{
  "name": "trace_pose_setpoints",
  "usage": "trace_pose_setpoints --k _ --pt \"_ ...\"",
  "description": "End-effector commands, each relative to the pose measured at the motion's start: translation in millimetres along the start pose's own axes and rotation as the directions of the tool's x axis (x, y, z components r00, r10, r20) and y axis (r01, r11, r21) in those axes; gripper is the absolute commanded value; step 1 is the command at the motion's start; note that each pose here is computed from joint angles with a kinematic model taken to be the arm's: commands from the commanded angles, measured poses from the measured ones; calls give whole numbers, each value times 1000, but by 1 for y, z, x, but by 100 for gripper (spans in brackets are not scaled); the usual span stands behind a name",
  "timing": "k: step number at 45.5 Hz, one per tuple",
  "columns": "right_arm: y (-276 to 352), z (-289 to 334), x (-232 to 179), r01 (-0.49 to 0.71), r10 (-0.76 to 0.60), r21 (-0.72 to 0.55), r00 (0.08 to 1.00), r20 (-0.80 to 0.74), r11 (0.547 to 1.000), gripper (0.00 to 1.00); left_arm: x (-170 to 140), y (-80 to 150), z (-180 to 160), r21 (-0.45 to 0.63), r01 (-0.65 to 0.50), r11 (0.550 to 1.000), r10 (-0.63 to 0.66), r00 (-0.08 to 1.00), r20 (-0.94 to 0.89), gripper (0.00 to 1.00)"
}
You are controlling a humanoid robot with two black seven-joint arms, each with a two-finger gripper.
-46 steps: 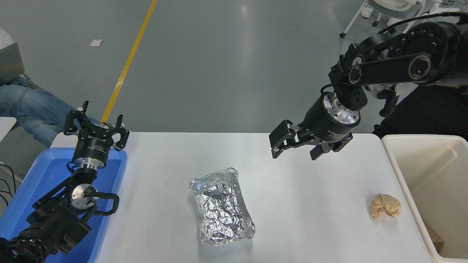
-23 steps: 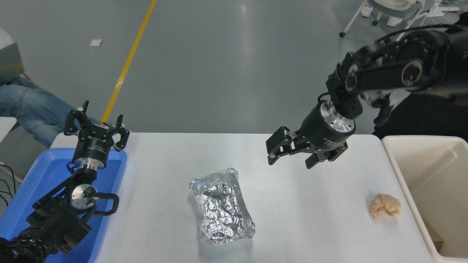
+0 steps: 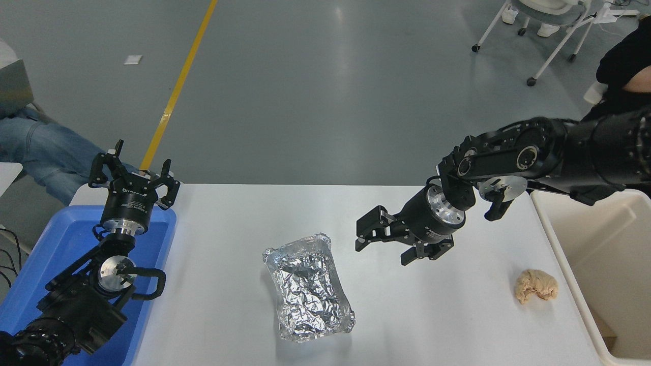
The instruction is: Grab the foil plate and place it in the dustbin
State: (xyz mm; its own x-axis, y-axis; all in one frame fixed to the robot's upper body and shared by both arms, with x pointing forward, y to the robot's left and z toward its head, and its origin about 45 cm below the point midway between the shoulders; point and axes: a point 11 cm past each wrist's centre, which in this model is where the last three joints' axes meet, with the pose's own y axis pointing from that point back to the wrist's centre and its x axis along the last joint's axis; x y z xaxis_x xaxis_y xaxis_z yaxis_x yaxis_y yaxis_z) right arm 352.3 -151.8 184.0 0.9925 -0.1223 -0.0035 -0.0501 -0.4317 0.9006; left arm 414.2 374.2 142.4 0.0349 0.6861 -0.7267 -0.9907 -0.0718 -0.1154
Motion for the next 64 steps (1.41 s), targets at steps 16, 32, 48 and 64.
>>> trace_pose_setpoints --k 16,32,48,64 --pt "-72 10 -42 69 -76 123 996 46 990 100 0 0 0 0 0 1000 0 1000 0 99" --pt "-100 15 -63 66 -66 139 998 -7 988 100 0 0 0 0 0 1000 0 1000 0 99" --pt "-120 46 -67 -35 34 99 999 11 995 98 0 0 0 0 0 1000 0 1000 0 99" --pt "-128 47 -76 -62 68 113 996 -52 992 83 0 0 0 0 0 1000 0 1000 0 99"
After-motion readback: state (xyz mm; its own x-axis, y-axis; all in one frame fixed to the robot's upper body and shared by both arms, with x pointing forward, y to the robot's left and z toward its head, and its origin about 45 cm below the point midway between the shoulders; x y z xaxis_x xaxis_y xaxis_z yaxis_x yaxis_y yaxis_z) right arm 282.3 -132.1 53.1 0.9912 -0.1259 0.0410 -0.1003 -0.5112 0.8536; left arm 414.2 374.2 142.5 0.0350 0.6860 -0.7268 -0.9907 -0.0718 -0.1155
